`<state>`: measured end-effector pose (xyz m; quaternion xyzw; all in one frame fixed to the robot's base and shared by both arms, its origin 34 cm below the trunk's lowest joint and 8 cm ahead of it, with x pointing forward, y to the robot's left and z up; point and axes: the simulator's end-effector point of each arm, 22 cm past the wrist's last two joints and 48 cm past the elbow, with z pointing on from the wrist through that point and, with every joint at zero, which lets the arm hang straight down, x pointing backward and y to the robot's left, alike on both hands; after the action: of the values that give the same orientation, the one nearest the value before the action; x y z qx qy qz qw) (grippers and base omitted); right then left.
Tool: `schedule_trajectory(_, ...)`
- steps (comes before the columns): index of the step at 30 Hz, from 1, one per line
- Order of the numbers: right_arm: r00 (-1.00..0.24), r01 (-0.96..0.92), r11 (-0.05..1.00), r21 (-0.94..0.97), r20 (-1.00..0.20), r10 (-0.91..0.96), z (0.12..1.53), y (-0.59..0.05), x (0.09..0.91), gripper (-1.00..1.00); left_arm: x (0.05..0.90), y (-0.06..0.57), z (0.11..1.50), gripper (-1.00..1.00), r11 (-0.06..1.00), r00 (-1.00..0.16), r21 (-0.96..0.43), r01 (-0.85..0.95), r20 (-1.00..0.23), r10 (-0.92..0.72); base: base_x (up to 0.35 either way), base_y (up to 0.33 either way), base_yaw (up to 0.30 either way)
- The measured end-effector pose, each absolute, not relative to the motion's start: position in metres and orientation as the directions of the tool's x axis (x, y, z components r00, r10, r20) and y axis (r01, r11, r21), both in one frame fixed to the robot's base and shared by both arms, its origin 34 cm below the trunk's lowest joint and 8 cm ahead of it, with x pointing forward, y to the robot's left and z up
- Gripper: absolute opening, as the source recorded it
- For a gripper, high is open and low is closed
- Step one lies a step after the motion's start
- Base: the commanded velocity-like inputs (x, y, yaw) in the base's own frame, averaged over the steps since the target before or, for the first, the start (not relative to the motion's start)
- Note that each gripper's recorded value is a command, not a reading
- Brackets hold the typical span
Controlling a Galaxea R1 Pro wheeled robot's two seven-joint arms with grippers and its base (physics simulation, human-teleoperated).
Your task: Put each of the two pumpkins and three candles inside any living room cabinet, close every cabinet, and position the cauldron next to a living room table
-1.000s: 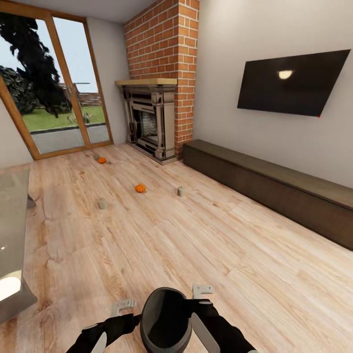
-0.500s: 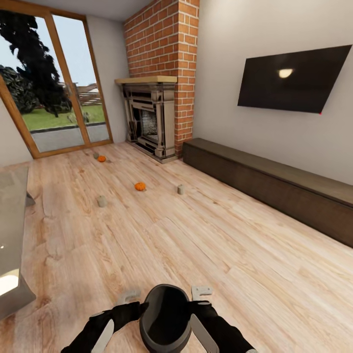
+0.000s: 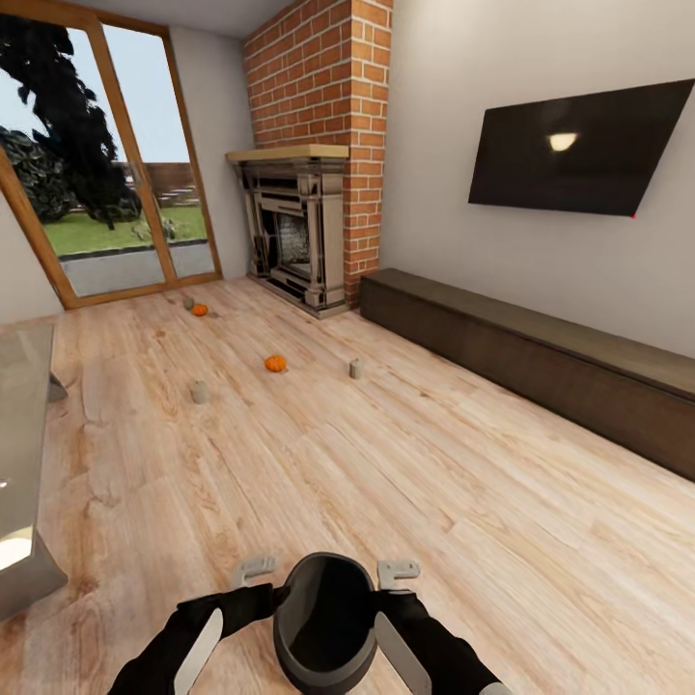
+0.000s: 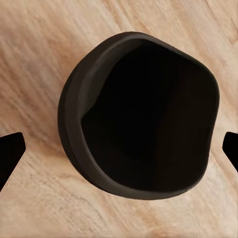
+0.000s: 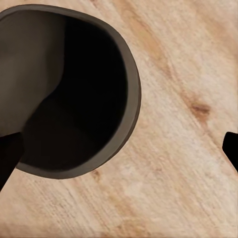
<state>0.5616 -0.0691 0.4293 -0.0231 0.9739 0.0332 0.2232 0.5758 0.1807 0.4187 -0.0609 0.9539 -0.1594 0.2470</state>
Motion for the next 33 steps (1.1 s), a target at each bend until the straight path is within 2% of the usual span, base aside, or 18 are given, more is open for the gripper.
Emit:
schedule_trajectory(14,-0.876,-0.055,0.997,0.048,-0.482,-0.025,0.419,-0.072,0.590,1.00,0.598,0.186,0.412,1.00,0.945,-0.843,-0.328,-0.010,-0.505,-0.184,0.000,0.000,0.000)
schedule_trajectory(33,-0.865,-0.051,0.997,0.057,-0.502,-0.016,0.384,-0.069,0.588,1.00,0.591,0.182,0.374,1.00,0.943,-0.839,-0.332,-0.005,-0.511,-0.185,0.000,0.000,0.000)
